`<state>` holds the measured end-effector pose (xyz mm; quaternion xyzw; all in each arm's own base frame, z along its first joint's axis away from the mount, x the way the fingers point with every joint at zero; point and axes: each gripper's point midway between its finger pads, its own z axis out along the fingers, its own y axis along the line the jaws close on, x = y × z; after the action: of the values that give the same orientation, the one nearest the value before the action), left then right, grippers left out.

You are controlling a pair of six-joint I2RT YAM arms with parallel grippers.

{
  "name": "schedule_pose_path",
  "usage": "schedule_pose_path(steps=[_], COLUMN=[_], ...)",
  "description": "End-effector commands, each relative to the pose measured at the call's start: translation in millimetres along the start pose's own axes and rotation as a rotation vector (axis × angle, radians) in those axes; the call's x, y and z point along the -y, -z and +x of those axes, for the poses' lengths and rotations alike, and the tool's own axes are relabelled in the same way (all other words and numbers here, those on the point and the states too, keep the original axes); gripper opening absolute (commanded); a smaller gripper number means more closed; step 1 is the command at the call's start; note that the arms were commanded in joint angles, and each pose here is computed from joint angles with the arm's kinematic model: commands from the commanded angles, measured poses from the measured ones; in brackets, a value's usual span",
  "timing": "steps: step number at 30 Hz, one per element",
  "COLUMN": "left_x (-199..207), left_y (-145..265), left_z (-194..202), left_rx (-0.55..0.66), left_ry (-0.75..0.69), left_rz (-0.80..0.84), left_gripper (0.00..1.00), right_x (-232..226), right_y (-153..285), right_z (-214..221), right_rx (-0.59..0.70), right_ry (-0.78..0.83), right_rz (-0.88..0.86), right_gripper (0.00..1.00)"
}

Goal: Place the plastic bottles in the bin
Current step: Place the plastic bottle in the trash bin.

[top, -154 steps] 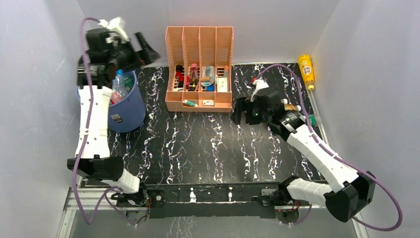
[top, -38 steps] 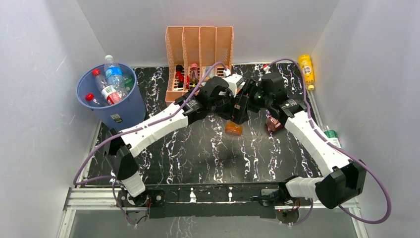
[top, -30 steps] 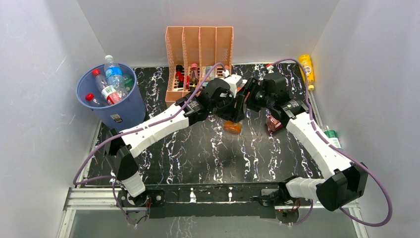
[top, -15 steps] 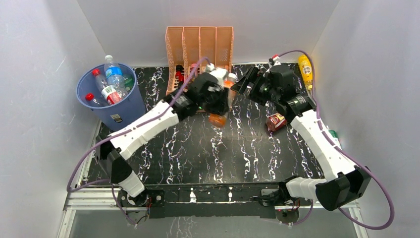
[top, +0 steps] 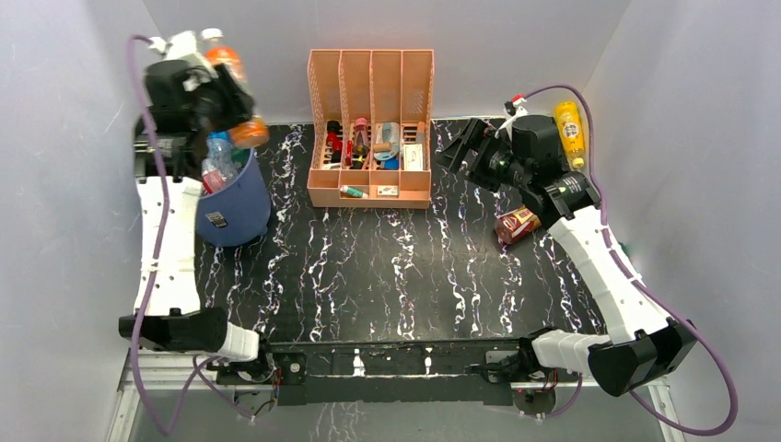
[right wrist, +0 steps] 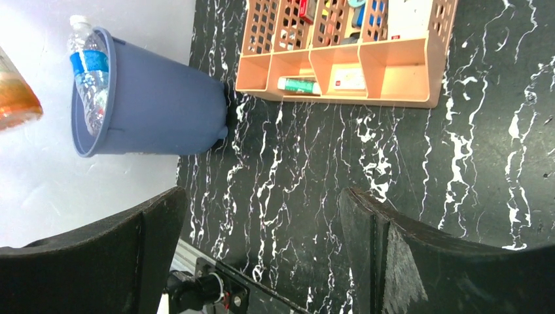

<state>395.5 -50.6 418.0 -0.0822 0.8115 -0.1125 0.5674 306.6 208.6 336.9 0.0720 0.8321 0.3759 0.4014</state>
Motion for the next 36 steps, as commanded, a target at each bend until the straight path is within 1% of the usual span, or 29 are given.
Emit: schedule_pose_path(steps=[1, 3, 5, 10, 19, 22, 24, 25, 26, 27, 28, 30, 33, 36], left_x=[-81, -121, -149, -195, -249, -259, -262, -262, -262, -263, -262, -261, -256, -243], left_y=[10, 17, 20, 24, 22, 19, 16, 15, 14, 15, 16, 20, 27, 35], left_z=[-10, -11, -3, 19, 56, 61, 64, 64, 65, 65, 64, 62, 52, 37], left_rx=[-0.020, -0.011, -0.020, -0.038, -0.098, -0.115, -0.127, -0.128, -0.130, -0.129, -0.124, -0.114, -0.093, -0.063], left_ry=[0.104, 0.186, 0.236, 0.339, 0.270, 0.261, 0.258, 0.257, 0.255, 0.253, 0.253, 0.250, 0.245, 0.247], left_rz=[-0.081, -0.121, -0.191, -0.318, -0.535, -0.573, -0.574, -0.570, -0.567, -0.573, -0.576, -0.583, -0.580, -0.549], left_gripper=[0.34, 0.34, 0.33, 0.32, 0.32, 0.36, 0.41, 0.47, 0.56, 0.68, 0.77, 0.87, 0.97, 0.98], right_x=[-3, -1, 0, 4, 8, 9, 10, 10, 10, 11, 11, 11, 11, 11], right_y=[-1, -1, -1, -3, -11, -12, -13, -13, -14, -14, -15, -16, -16, -17], right_z=[7, 8, 10, 16, 30, 31, 32, 32, 33, 34, 34, 35, 36, 37], right_rx=[-0.032, -0.036, -0.044, -0.066, -0.118, -0.122, -0.126, -0.127, -0.129, -0.131, -0.132, -0.138, -0.143, -0.147], right_ry=[0.006, 0.012, 0.017, 0.022, 0.010, 0.008, 0.007, 0.005, 0.006, 0.005, 0.003, 0.003, 0.001, 0.000], right_rz=[-0.032, -0.028, -0.022, -0.024, -0.039, -0.040, -0.039, -0.040, -0.039, -0.039, -0.039, -0.042, -0.043, -0.044], right_gripper=[0.98, 0.98, 0.98, 0.98, 0.98, 0.98, 0.98, 0.98, 0.98, 0.98, 0.98, 0.98, 0.98, 0.98])
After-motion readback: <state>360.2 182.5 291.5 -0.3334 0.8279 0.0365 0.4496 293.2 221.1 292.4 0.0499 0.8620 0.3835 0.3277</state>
